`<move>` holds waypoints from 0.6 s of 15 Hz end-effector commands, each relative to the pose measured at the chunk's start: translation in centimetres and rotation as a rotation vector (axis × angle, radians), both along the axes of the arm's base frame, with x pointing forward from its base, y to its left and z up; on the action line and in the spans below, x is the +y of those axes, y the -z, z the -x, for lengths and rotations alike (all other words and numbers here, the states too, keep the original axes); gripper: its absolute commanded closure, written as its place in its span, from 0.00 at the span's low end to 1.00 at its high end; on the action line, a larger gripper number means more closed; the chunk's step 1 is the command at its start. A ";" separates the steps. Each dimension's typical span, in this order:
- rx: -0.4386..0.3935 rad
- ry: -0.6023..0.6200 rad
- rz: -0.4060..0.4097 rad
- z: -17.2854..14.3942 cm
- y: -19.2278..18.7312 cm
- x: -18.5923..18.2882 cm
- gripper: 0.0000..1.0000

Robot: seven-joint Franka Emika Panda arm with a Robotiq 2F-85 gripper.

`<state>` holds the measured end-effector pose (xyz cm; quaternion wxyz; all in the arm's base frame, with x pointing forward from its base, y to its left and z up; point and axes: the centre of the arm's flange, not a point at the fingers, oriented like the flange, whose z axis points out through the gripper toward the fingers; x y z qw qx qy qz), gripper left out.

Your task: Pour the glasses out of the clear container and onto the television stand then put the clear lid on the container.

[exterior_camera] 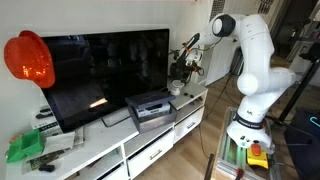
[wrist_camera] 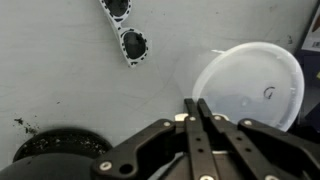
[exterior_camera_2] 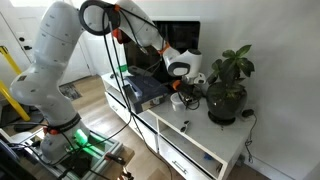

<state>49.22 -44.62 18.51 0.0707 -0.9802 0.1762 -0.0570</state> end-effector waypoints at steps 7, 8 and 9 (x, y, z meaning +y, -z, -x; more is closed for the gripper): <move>-0.005 0.019 0.023 -0.9 0.3 0.7 0.99; -0.005 0.019 0.024 -0.9 0.3 0.7 0.99; -0.005 0.018 0.024 -1.0 0.4 0.8 0.99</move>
